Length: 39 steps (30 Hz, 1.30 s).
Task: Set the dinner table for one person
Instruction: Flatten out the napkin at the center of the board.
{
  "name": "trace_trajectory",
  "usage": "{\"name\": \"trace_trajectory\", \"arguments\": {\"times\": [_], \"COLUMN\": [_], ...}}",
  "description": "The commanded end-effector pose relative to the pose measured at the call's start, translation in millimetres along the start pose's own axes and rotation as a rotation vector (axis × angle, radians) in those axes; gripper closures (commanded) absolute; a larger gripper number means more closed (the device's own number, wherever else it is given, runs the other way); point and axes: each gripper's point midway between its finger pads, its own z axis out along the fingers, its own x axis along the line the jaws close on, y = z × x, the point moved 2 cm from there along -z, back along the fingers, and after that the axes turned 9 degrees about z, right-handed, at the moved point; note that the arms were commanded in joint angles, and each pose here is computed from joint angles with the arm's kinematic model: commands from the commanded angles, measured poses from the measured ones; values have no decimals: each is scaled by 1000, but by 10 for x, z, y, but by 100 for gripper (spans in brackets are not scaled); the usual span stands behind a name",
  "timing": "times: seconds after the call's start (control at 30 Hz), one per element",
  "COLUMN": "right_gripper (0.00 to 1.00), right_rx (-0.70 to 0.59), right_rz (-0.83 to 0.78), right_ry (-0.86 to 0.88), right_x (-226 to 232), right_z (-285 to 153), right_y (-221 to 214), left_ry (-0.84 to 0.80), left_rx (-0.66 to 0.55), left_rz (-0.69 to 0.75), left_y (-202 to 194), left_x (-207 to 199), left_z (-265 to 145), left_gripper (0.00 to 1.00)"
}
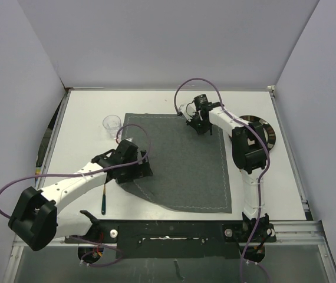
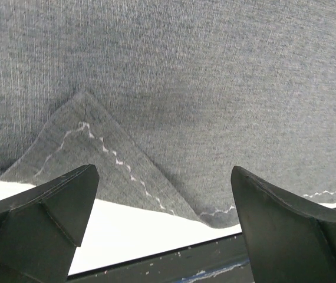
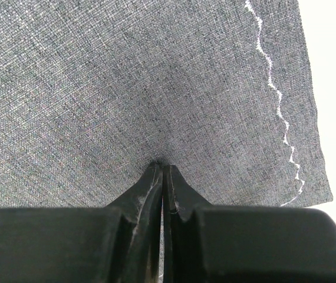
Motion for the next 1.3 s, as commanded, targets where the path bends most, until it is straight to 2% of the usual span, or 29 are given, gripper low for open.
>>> {"name": "trace_trajectory", "arguments": {"times": [0.0,0.17,0.3,0.47,0.73,0.87,1.03,1.2,1.27], "right_gripper": [100,100,100,100,100,100,100,100,100], "right_rx": [-43,-48,-56,-47,-51,-57,-68,-73,-77], "right_rz": [12,21,26,23,40,49,53,53,57], "right_ry": [24,31,26,37,36,41,36,24,27], "right_x": [100,128,123,137,79,72,47,8,11], "right_z": [13,107,138,207,242,261,251,264,263], "right_y": [38,-6,-12,-47,-64,-34,20,51,61], "left_ry": [-31,8,-91,-123,-195,-179,-167,-143,-104], "left_rx": [-6,-55,-123,-59,-24,11,50,142,179], "left_rz": [-20,-39,-23,144,192,199,130,67,55], "left_y": [2,-13,195,246,195,82,-104,-372,-469], "left_x": [-84,-7,-273,-736,-1058,-1024,-873,-753,-659], "left_z": [-301,-385,-243,24,279,275,215,156,140], "left_gripper": [2,2,2,2,2,2,2,2,8]}}
